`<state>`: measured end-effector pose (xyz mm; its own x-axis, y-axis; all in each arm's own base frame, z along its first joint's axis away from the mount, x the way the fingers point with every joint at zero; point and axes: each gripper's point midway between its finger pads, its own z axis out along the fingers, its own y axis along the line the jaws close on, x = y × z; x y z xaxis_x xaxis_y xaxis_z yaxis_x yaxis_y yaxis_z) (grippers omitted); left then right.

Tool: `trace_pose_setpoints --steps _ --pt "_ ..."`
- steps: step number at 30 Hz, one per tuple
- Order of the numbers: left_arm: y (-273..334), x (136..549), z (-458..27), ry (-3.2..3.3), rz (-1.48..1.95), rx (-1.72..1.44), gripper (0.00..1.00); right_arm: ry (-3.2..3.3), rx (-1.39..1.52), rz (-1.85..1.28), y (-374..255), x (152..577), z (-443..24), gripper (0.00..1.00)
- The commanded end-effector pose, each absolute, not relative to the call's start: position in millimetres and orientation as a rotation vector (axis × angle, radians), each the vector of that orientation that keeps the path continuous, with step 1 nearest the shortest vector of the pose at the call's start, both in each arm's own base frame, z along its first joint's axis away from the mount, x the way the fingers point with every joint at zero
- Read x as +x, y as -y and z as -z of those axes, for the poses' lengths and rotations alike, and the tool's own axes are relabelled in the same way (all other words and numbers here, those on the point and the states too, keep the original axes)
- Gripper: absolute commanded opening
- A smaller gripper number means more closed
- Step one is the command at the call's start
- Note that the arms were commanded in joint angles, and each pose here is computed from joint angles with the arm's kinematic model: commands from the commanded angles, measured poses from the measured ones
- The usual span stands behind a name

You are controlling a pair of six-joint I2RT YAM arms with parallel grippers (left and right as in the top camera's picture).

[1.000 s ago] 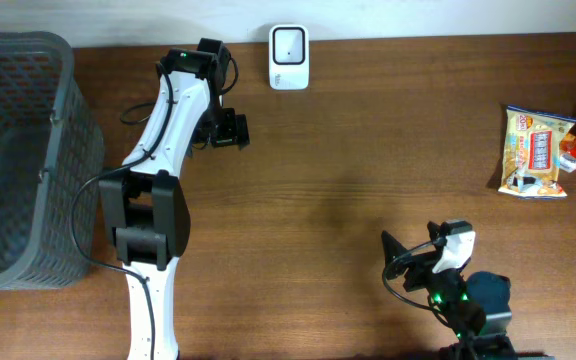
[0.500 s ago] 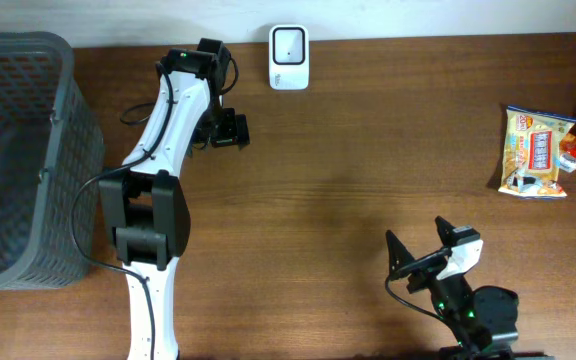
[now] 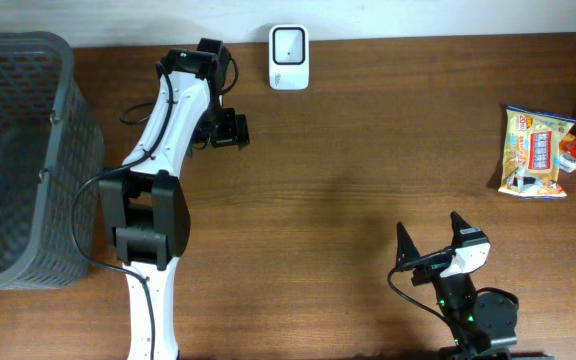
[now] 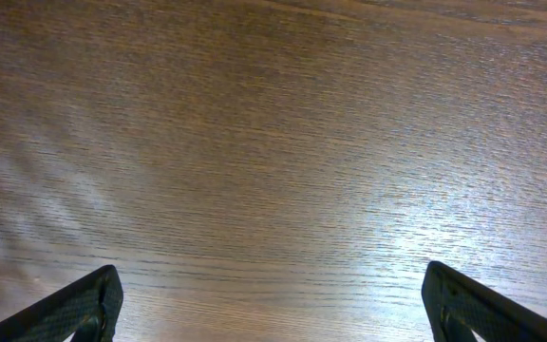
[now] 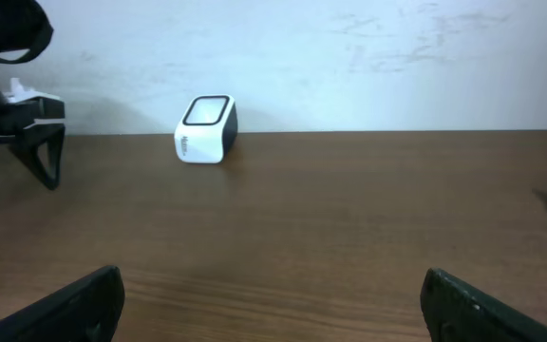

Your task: Scan the item barcode

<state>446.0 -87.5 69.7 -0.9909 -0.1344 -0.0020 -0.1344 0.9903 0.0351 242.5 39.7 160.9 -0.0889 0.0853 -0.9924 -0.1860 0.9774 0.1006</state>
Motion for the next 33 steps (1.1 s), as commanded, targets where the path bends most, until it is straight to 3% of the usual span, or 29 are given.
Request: trace_pose_setpoints --steps 1,15,33 --pt "89 445 -70 3.130 0.050 0.228 0.99 -1.644 -0.054 -0.182 -33 244 -157 0.99" --pt "89 445 -70 3.130 0.050 0.228 0.99 -1.649 0.077 -0.052 2 246 -155 0.99" --pt "89 445 -70 3.130 0.050 0.228 0.99 -1.649 -0.042 0.041 0 246 -156 0.99"
